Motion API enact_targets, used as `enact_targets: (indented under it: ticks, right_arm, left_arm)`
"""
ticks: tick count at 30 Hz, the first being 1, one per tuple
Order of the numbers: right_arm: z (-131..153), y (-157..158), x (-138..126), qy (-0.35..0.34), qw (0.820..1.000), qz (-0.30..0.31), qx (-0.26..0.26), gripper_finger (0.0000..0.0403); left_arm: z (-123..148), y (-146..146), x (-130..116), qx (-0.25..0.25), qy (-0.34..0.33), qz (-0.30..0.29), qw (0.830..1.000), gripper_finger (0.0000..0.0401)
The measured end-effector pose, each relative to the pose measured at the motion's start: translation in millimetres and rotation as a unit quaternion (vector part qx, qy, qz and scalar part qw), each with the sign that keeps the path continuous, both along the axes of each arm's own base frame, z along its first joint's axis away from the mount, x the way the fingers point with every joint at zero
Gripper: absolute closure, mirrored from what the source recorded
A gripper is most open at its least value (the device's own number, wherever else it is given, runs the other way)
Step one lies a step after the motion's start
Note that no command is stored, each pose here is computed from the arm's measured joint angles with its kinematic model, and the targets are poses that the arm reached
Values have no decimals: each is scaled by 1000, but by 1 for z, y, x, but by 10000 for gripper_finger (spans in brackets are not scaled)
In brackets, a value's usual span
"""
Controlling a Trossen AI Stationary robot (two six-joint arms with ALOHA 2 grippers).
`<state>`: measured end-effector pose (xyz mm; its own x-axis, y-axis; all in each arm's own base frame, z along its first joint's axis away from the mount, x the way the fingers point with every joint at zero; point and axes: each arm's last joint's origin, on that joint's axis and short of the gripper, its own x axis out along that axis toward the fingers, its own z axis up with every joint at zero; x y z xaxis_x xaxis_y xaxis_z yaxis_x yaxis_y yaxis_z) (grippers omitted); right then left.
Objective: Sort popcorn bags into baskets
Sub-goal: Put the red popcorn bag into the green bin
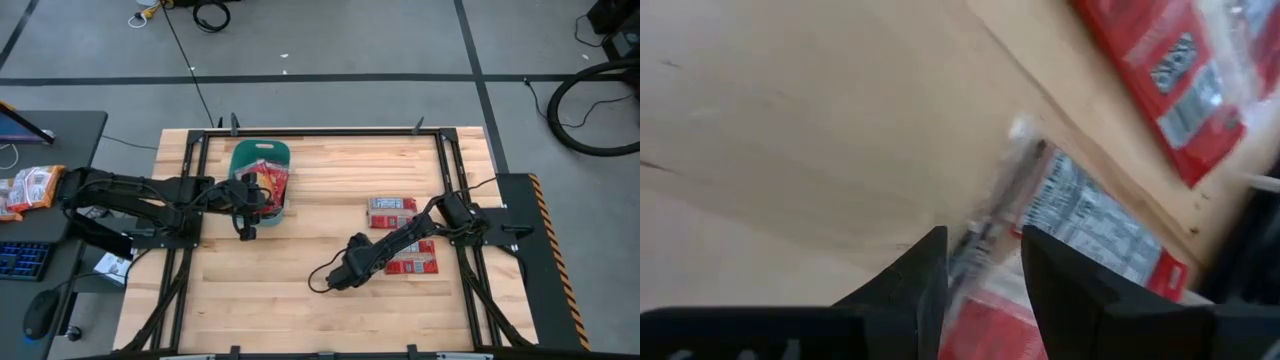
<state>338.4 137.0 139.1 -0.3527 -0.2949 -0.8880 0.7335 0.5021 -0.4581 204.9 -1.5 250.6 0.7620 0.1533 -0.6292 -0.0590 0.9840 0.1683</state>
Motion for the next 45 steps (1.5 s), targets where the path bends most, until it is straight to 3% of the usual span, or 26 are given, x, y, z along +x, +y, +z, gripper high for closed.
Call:
enact_targets:
  ticks: [12,25,30,37,41,45]
  right_arm:
    - [-3,0,1,-16,1000,-2,-7,268]
    - [-16,1,-13,18,1000,-15,-2,271]
    - [-16,2,-13,18,1000,-12,2,303]
    - [-16,2,-14,35,999,14,18,393]
    - [-14,1,-15,49,998,36,26,395]
    - [4,4,-14,47,996,60,39,398]
  left_arm:
    - [0,0,0,-1,0,1,1000,269]
    - [0,0,0,-1,3,0,1000,269]
    - [0,0,0,-1,3,0,1000,269]
    - [-2,0,-1,-1,11,0,1000,269]
    - [-2,0,-2,-6,14,-2,1000,269]
    - [-2,-2,-1,-6,15,-43,999,269]
